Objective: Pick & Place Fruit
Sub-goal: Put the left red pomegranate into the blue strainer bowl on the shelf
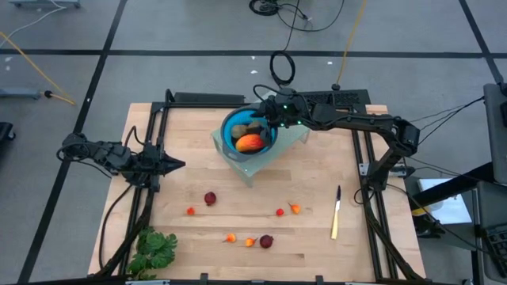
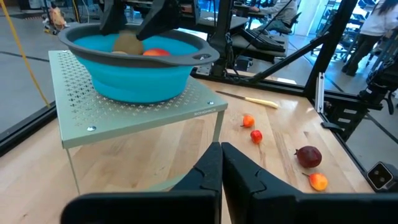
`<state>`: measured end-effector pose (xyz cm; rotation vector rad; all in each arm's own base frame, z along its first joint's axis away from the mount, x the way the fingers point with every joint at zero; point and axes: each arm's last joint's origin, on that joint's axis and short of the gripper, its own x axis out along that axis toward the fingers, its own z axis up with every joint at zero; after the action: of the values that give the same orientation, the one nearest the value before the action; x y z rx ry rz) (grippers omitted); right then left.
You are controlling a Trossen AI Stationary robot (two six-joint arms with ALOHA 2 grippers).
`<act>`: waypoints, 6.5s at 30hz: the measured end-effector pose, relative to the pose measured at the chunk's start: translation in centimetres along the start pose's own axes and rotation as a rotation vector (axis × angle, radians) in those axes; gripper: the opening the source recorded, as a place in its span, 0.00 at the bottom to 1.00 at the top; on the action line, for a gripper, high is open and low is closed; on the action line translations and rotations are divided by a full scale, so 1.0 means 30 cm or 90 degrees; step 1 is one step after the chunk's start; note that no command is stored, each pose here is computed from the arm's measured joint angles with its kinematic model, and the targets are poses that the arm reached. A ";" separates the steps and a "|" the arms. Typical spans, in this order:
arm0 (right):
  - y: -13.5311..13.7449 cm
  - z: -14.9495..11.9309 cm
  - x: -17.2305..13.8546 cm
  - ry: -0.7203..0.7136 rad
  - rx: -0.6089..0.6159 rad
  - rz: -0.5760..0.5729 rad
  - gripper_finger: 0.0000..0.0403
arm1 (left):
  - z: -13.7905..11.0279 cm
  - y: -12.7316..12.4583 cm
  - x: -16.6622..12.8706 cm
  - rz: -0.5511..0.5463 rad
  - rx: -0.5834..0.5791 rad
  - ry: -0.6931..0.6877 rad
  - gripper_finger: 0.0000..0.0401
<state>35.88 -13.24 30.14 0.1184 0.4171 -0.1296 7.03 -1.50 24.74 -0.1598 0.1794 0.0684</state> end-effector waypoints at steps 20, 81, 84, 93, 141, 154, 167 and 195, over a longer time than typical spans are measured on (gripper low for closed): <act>0.151 0.076 -0.118 -0.045 -0.072 0.042 0.31 | 0.000 0.000 0.000 0.000 0.000 0.000 0.05; 0.343 -0.310 -0.641 -0.183 -0.069 0.185 0.00 | 0.022 -0.025 0.045 0.002 -0.039 -0.011 0.05; 0.338 -0.335 -0.669 -0.200 -0.069 0.186 0.00 | 0.023 -0.037 0.070 0.005 -0.033 -0.001 0.05; 0.324 -0.411 -0.716 -0.226 -0.046 0.193 0.00 | 0.036 -0.076 0.142 -0.009 -0.037 -0.005 0.05; 0.277 -0.702 -0.742 -0.330 -0.051 0.161 0.00 | 0.262 -0.351 0.417 -0.034 -0.138 0.184 0.00; 0.277 -0.703 -0.741 -0.332 -0.073 0.158 0.00 | 0.274 -0.404 0.498 0.130 -0.321 0.354 0.00; 0.283 -0.700 -0.745 -0.338 -0.081 0.195 0.00 | 0.192 -0.437 0.566 0.253 -0.519 0.490 0.00; 0.283 -0.695 -0.748 -0.351 -0.078 0.196 0.00 | 0.037 -0.362 0.635 0.507 -0.501 0.612 0.07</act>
<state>8.57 0.34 21.19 0.0215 -0.1462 0.1669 26.80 -10.98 23.99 -0.9015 1.1735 0.8686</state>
